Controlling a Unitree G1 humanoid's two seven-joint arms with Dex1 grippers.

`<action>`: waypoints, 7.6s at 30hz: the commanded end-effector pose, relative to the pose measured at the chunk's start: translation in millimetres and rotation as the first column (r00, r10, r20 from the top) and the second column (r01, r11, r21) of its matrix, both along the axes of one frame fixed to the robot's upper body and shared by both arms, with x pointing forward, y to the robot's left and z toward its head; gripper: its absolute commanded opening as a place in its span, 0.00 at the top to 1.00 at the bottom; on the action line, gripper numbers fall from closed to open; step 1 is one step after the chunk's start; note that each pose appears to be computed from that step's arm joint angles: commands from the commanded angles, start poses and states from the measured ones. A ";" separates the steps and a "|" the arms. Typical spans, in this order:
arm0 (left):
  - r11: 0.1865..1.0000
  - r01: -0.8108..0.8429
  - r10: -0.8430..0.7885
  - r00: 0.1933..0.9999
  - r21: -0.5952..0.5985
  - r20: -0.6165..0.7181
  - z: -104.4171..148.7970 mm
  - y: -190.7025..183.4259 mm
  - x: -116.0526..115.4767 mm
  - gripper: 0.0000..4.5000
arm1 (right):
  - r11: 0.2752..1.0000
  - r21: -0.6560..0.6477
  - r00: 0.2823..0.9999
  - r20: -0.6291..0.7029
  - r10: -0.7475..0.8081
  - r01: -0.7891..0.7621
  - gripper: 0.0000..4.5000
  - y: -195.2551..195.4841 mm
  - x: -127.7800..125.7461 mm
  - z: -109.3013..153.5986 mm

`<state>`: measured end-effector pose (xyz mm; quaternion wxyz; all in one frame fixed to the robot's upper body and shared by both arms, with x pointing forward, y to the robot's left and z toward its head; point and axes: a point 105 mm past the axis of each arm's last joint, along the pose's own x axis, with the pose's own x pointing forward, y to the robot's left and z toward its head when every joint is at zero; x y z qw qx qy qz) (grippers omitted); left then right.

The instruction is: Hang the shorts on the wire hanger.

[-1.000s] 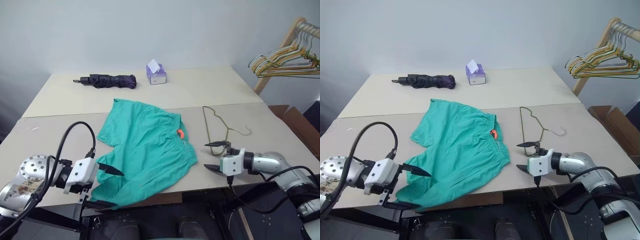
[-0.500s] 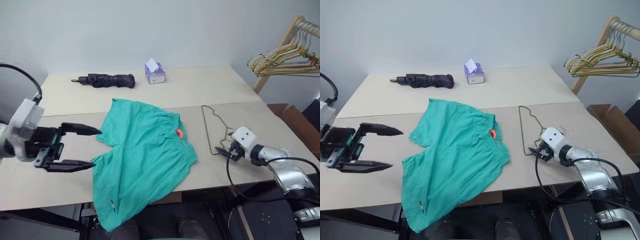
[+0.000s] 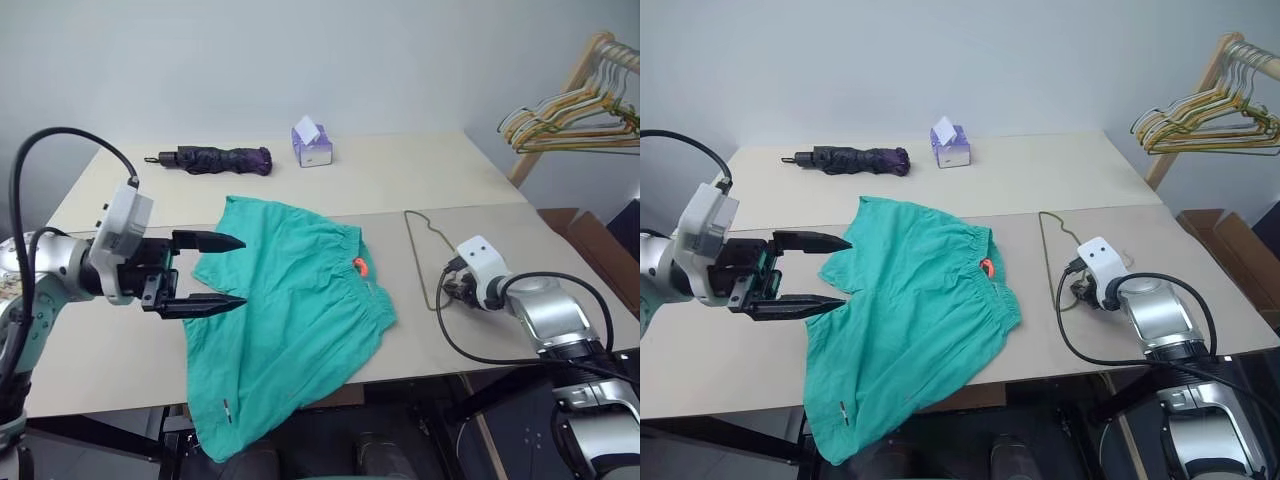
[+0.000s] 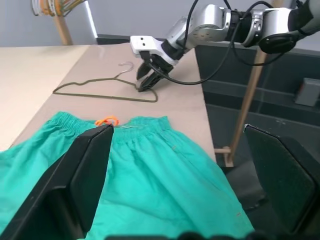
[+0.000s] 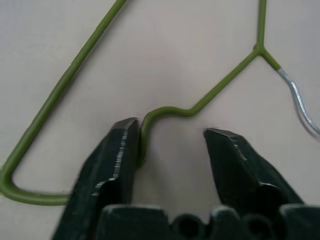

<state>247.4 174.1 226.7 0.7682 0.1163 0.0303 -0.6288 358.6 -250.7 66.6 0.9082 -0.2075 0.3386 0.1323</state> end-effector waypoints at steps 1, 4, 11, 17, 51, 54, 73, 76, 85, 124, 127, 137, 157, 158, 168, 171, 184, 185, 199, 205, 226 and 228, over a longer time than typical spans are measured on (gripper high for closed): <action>1.000 -0.009 0.009 0.998 -0.008 0.059 7.6 -6.3 2.8 0.00 | 1.000 0.006 1.000 -0.002 -0.026 0.026 0.72 -0.6 -0.5 7.9; 0.999 -0.023 0.025 0.997 -0.029 0.072 7.6 -8.7 7.7 0.00 | 1.000 -0.006 1.000 0.020 -0.022 0.022 0.97 -0.5 0.3 14.5; 0.993 -0.116 0.113 0.984 0.013 0.138 -4.2 -15.6 31.9 0.00 | 0.972 -0.228 0.930 0.340 0.138 -0.061 0.99 -11.8 22.0 69.8; 0.972 -0.222 0.229 0.967 -0.074 0.113 7.3 -20.5 65.9 0.00 | 0.723 -0.677 0.631 0.503 0.590 -0.137 0.99 0.4 19.3 122.6; 0.978 0.036 -0.012 0.993 0.207 -0.114 -58.3 -65.8 100.1 0.24 | 0.086 -0.994 -0.161 0.097 0.982 -0.071 1.00 83.8 -8.6 151.5; 0.974 0.043 -0.019 0.994 0.223 -0.111 -62.8 -65.9 99.2 0.46 | 0.095 -0.993 -0.168 0.105 0.980 -0.068 1.00 85.1 -9.6 154.9; 0.967 0.007 0.005 0.999 0.255 -0.048 -64.3 -58.9 104.4 1.00 | 0.099 -0.970 -0.153 0.135 0.979 -0.221 0.67 84.7 -19.5 155.5; 0.955 -0.007 -0.005 0.999 0.297 0.038 -67.1 -56.1 104.7 1.00 | 0.146 -0.894 -0.099 0.206 0.974 -0.424 0.45 86.4 -33.3 142.9; 0.943 -0.040 -0.050 0.965 0.331 0.259 -70.9 -54.7 103.7 1.00 | 0.399 -0.375 0.263 0.364 0.894 -0.837 0.01 85.5 -51.1 137.2; 0.955 0.065 -0.168 0.923 0.289 0.347 -61.9 -66.3 85.1 0.94 | 0.449 -0.162 0.446 0.059 0.893 -0.879 1.00 97.1 -31.1 109.5; 0.965 0.114 -0.197 0.910 0.235 0.366 -56.5 -63.9 81.4 0.77 | 0.417 -0.144 0.413 0.053 0.909 -0.898 1.00 93.4 -43.1 103.6; 0.994 -0.014 -0.025 0.938 0.109 0.345 -33.7 -37.2 86.8 0.09 | 0.659 0.247 0.681 0.004 0.732 -0.710 1.00 46.6 -68.3 68.9; 0.996 -0.086 0.085 0.968 -0.008 0.237 -25.5 3.0 49.0 0.01 | 0.788 0.606 0.859 -0.342 0.381 -0.108 1.00 25.6 -68.4 20.9; 0.996 -0.087 0.086 0.968 -0.007 0.237 -26.0 3.0 48.4 0.01 | 0.787 0.606 0.854 -0.344 0.390 -0.115 1.00 26.5 -69.2 20.9; 0.996 -0.092 0.091 0.964 -0.007 0.249 -26.7 -2.0 49.2 0.01 | 0.797 0.581 0.848 -0.328 0.416 -0.165 1.00 28.8 -54.5 28.3; 0.995 -0.097 0.096 0.962 -0.006 0.254 -25.6 -1.2 49.9 0.01 | 0.795 0.584 0.860 -0.309 0.406 -0.165 1.00 24.2 -48.8 34.7; 0.992 -0.128 0.120 0.957 0.010 0.264 -26.7 1.3 52.7 0.01 | 0.793 0.564 0.780 -0.382 0.496 -0.229 1.00 16.5 -72.3 28.7; 0.991 -0.130 0.122 0.957 0.011 0.264 -27.2 1.8 52.2 0.01 | 0.794 0.562 0.777 -0.383 0.498 -0.232 1.00 15.4 -72.5 29.3; 0.987 -0.162 0.150 0.951 0.021 0.272 -28.4 7.1 47.2 0.01 | 0.808 0.526 0.782 -0.372 0.500 -0.266 1.00 -3.4 -68.9 42.9; 0.986 -0.162 0.150 0.951 0.024 0.271 -29.0 6.5 47.4 0.01 | 0.814 0.501 0.754 -0.403 0.518 -0.292 1.00 -4.8 -75.0 37.7; 0.987 -0.156 0.142 0.949 0.027 0.283 -26.7 4.4 50.5 0.01 | 0.822 0.456 0.756 -0.386 0.529 -0.342 1.00 12.6 -40.5 21.9; 0.987 -0.159 0.145 0.948 0.026 0.283 -28.0 4.8 48.6 0.01 | 0.841 0.441 0.780 -0.385 0.494 -0.315 1.00 12.2 -30.7 19.7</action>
